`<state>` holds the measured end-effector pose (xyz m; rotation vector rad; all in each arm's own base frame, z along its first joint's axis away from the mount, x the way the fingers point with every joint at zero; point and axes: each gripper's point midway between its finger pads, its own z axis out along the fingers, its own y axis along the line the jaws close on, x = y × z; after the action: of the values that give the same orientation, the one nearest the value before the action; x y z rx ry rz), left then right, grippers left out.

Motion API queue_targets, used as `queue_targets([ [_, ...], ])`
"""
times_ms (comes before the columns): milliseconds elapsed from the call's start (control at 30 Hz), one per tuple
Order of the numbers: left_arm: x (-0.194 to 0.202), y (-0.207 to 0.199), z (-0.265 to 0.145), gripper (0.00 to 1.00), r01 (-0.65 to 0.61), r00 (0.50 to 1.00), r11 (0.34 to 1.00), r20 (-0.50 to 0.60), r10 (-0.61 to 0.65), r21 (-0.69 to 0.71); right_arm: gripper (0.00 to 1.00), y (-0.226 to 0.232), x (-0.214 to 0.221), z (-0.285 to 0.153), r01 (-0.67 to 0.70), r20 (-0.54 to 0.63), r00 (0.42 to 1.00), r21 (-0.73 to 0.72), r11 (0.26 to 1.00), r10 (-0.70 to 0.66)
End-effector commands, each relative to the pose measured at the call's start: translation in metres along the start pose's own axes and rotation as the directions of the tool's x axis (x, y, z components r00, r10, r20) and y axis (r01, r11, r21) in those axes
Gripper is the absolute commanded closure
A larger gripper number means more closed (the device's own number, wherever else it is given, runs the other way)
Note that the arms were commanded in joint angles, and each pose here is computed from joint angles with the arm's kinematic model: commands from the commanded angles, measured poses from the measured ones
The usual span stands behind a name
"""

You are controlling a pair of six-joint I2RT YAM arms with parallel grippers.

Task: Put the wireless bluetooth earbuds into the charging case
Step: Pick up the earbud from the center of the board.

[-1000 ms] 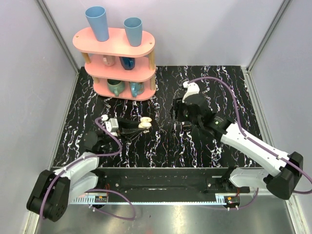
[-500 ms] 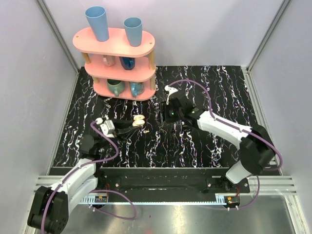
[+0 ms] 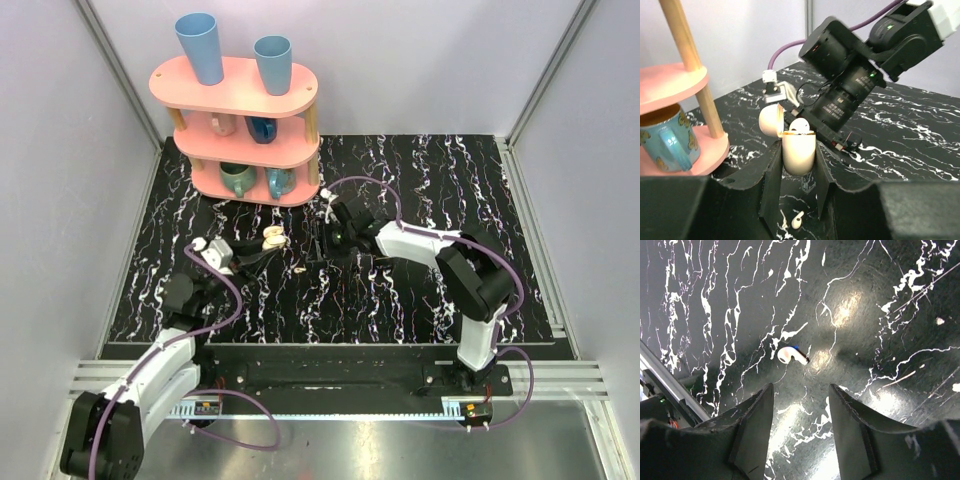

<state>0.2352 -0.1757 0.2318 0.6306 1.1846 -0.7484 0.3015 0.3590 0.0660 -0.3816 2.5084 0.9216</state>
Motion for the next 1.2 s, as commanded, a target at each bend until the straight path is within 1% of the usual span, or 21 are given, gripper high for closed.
queue_targets([
  [0, -0.007, 0.015, 0.002, 1.00, 0.006, 1.000, 0.999, 0.015, -0.005, -0.040, 0.45, 0.023, -0.029, 0.000, 0.144, 0.086, 0.987, -0.072, 0.987, -0.137],
  [100, -0.014, 0.017, 0.001, 1.00, 0.010, 0.999, 0.999, 0.045, -0.009, -0.033, 0.46, 0.021, -0.026, 0.006, 0.195, 0.075, 0.979, -0.064, 0.979, -0.190],
  [167, -0.014, 0.023, 0.000, 1.00, 0.019, 0.999, 0.998, 0.040, -0.017, -0.051, 0.46, 0.021, -0.024, 0.009, 0.236, 0.072, 0.970, -0.054, 0.970, -0.232],
  [200, -0.012, 0.025, -0.001, 1.00, 0.029, 0.999, 0.998, 0.032, -0.027, -0.060, 0.46, 0.028, -0.021, 0.011, 0.266, 0.068, 0.963, -0.056, 0.962, -0.262],
  [267, -0.009, 0.032, -0.005, 1.00, 0.042, 0.999, 0.995, 0.028, -0.040, -0.089, 0.46, 0.029, -0.019, 0.014, 0.315, 0.069, 0.947, -0.024, 0.949, -0.313],
  [333, -0.011, 0.031, -0.008, 1.00, 0.045, 0.998, 0.995, 0.049, -0.040, -0.089, 0.47, 0.034, -0.016, 0.018, 0.338, 0.061, 0.940, -0.032, 0.941, -0.335],
  [467, -0.010, 0.034, -0.010, 1.00, 0.054, 0.998, 0.993, 0.045, -0.050, -0.103, 0.48, 0.035, -0.009, 0.026, 0.381, 0.047, 0.924, 0.000, 0.925, -0.381],
  [767, -0.008, 0.041, -0.016, 1.00, 0.062, 0.997, 0.985, 0.057, -0.053, -0.159, 0.51, 0.027, 0.003, 0.041, 0.433, -0.001, 0.901, 0.045, 0.900, -0.434],
  [1000, -0.008, 0.040, -0.016, 1.00, 0.061, 0.997, 0.987, 0.054, -0.054, -0.148, 0.51, 0.028, 0.002, 0.043, 0.451, -0.002, 0.892, 0.064, 0.890, -0.451],
  [1133, -0.008, 0.039, -0.015, 1.00, 0.068, 0.997, 0.988, 0.055, -0.061, -0.140, 0.52, 0.034, 0.003, 0.044, 0.466, -0.001, 0.885, 0.047, 0.884, -0.466],
  [1167, -0.007, 0.039, -0.015, 1.00, 0.069, 0.997, 0.988, 0.054, -0.062, -0.140, 0.55, 0.035, 0.003, 0.044, 0.468, -0.003, 0.884, 0.045, 0.883, -0.468],
])
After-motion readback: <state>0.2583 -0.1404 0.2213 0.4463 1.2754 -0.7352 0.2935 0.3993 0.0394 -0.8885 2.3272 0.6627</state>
